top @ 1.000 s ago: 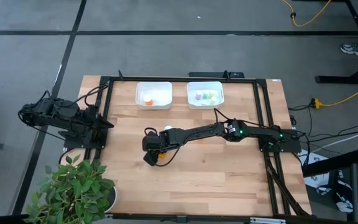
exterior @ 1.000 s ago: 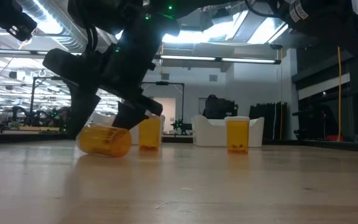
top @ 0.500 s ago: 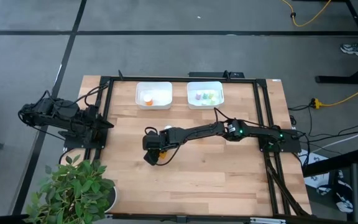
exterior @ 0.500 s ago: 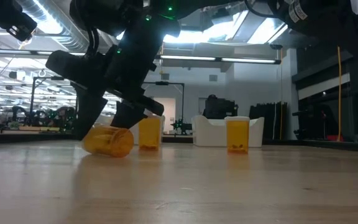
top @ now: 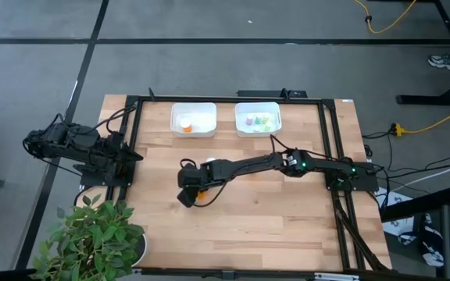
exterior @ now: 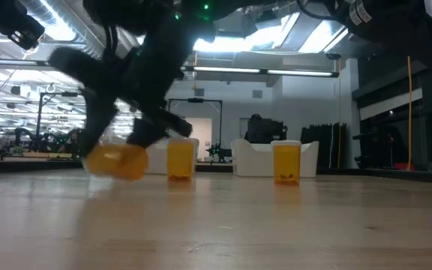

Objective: Pick and place medicine bottles into bin by pill shape (circle, oval)
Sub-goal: Put the bottom left large orange pill bottle into the left white bin, then put the orange pill bottle into the left white bin

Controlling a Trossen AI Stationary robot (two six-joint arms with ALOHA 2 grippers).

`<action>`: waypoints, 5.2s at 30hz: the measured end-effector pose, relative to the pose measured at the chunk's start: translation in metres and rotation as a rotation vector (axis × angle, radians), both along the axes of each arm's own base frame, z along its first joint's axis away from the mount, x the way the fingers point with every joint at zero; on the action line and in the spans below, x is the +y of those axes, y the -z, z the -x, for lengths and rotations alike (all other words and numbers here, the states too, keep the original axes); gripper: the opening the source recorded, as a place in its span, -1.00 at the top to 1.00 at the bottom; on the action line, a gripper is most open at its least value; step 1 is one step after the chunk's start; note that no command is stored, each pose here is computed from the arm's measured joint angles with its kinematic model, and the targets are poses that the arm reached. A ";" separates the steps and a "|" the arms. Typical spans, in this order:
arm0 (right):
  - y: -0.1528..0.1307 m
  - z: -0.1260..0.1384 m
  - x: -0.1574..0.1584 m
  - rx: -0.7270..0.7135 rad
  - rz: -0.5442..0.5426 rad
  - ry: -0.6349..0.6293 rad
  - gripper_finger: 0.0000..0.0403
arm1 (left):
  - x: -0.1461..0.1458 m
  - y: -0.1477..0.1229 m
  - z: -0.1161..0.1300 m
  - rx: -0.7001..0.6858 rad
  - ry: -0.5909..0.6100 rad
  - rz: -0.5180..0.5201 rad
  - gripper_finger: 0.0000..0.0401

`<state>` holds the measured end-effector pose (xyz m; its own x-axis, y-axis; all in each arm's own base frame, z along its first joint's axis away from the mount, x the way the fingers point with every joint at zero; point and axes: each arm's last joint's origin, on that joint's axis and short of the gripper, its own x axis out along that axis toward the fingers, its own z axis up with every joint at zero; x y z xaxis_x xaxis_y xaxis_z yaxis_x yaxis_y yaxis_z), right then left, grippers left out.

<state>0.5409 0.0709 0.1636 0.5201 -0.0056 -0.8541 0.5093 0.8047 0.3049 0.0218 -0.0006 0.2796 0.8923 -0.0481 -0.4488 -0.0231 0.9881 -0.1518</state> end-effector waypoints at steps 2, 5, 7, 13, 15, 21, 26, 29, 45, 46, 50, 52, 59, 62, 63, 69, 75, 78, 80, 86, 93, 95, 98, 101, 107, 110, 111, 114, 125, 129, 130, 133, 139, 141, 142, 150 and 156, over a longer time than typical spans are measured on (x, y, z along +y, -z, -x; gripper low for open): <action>-0.012 -0.001 -0.001 -0.042 0.043 0.008 -0.06 | 0.000 0.000 0.000 0.000 0.000 0.000 1.00; -0.037 0.003 0.000 -0.108 0.125 0.043 -0.07 | 0.000 0.000 0.000 0.001 0.000 0.000 1.00; -0.052 0.007 0.002 -0.140 0.221 0.078 -0.07 | 0.000 0.000 0.000 0.002 0.000 0.000 1.00; -0.088 0.014 0.009 -0.253 0.505 0.177 -0.07 | 0.000 0.000 0.000 0.002 0.000 0.000 1.00; -0.092 0.014 0.012 -0.276 0.574 0.213 -0.07 | 0.000 0.000 0.000 0.005 0.000 -0.001 1.00; -0.095 0.018 0.027 -0.359 0.760 0.451 -0.07 | 0.000 0.001 0.000 0.009 0.000 -0.001 1.00; -0.086 0.028 0.048 -0.433 0.870 0.655 -0.07 | 0.000 0.002 0.001 0.026 0.000 -0.005 1.00; -0.076 0.034 0.056 -0.461 0.935 0.726 -0.07 | 0.000 0.004 0.002 0.048 -0.003 -0.010 1.00; -0.019 0.039 0.021 -0.522 0.921 0.917 -0.07 | 0.001 0.004 0.002 0.050 -0.029 -0.019 1.00; -0.018 0.038 0.014 -0.510 0.910 0.922 -0.07 | 0.001 0.004 0.002 0.050 -0.033 -0.021 1.00; -0.018 0.030 -0.017 -0.481 0.850 0.960 -0.07 | 0.001 0.004 0.002 0.050 -0.034 -0.021 1.00; -0.019 0.026 -0.032 -0.480 0.848 0.983 -0.07 | 0.001 0.004 0.002 0.050 -0.034 -0.020 1.00; -0.035 0.003 -0.077 -0.445 0.844 0.845 -0.07 | 0.002 0.004 0.002 0.049 -0.037 -0.021 1.00; -0.034 -0.005 -0.095 -0.511 0.850 0.711 -0.07 | 0.002 0.004 0.002 0.049 -0.039 -0.022 1.00; -0.034 -0.006 -0.099 -0.548 0.855 0.673 -0.07 | 0.002 0.004 0.002 0.049 -0.039 -0.022 1.00; -0.016 0.003 -0.118 -0.583 0.923 0.709 -0.07 | 0.002 0.004 0.002 0.049 -0.039 -0.021 1.00; -0.002 0.007 -0.119 -0.555 0.924 0.683 -0.07 | 0.002 0.004 0.002 0.049 -0.040 -0.022 1.00; 0.007 0.011 -0.122 -0.546 0.914 0.697 -0.07 | 0.002 0.004 0.002 0.048 -0.046 -0.025 1.00; 0.016 0.015 -0.125 -0.530 0.905 0.703 -0.07 | 0.002 0.004 0.002 0.048 -0.051 -0.024 1.00; 0.019 0.018 -0.133 -0.539 0.915 0.732 -0.07 | 0.002 0.004 0.002 0.048 -0.057 -0.022 1.00; 0.018 0.017 -0.151 -0.578 0.869 0.625 -0.07 | 0.002 0.004 0.002 0.048 -0.058 -0.023 1.00; 0.018 0.017 -0.153 -0.585 0.858 0.603 -0.07 | 0.002 0.004 0.002 0.048 -0.058 -0.023 1.00; 0.018 0.017 -0.155 -0.585 0.859 0.602 -0.07 | 0.002 0.004 0.002 0.049 -0.059 -0.023 1.00; 0.019 0.017 -0.157 -0.574 0.862 0.601 -0.11 | 0.002 0.004 0.002 0.049 -0.058 -0.023 1.00; 0.019 0.017 -0.157 -0.577 0.858 0.596 -0.18 | 0.002 0.005 0.002 0.049 -0.058 -0.023 1.00; 0.019 0.017 -0.156 -0.578 0.857 0.595 -0.18 | 0.002 0.005 0.002 0.050 -0.058 -0.023 1.00; 0.019 0.017 -0.156 -0.578 0.858 0.595 -0.18 | 0.002 0.005 0.002 0.050 -0.058 -0.023 1.00; 0.019 0.017 -0.157 -0.578 0.857 0.596 -0.18 | 0.002 0.005 0.002 0.050 -0.058 -0.023 1.00; 0.019 0.017 -0.156 -0.575 0.857 0.592 0.11 | 0.002 0.005 0.002 0.050 -0.058 -0.023 1.00; 0.015 0.016 -0.157 -0.593 0.855 0.600 0.12 | 0.002 0.005 0.002 0.050 -0.058 -0.023 1.00; 0.013 0.015 -0.157 -0.599 0.856 0.603 0.12 | 0.002 0.005 0.002 0.050 -0.058 -0.023 1.00; 0.006 0.012 -0.156 -0.607 0.872 0.595 0.12 | 0.002 0.005 0.002 0.050 -0.058 -0.023 1.00; -0.014 0.005 -0.151 -0.589 0.966 0.529 0.14 | 0.002 0.005 0.002 0.050 -0.058 -0.023 1.00; -0.021 0.002 -0.147 -0.586 0.988 0.522 0.14 | 0.002 0.005 0.002 0.050 -0.057 -0.023 1.00; -0.026 0.001 -0.144 -0.580 1.004 0.533 0.14 | 0.002 0.005 0.002 0.050 -0.057 -0.023 1.00; -0.088 0.008 -0.097 -0.395 1.154 0.646 0.14 | 0.002 0.005 0.003 0.050 -0.058 -0.023 1.00; -0.149 0.046 -0.048 -0.318 1.072 0.587 0.14 | 0.002 0.005 0.003 0.051 -0.057 -0.023 1.00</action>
<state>0.4951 0.0227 0.3130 0.3858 -0.9153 -0.1156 0.8970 0.4014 -0.1849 0.0192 0.0015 0.2749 0.8694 0.0134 -0.4939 -0.0869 0.9882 -0.1262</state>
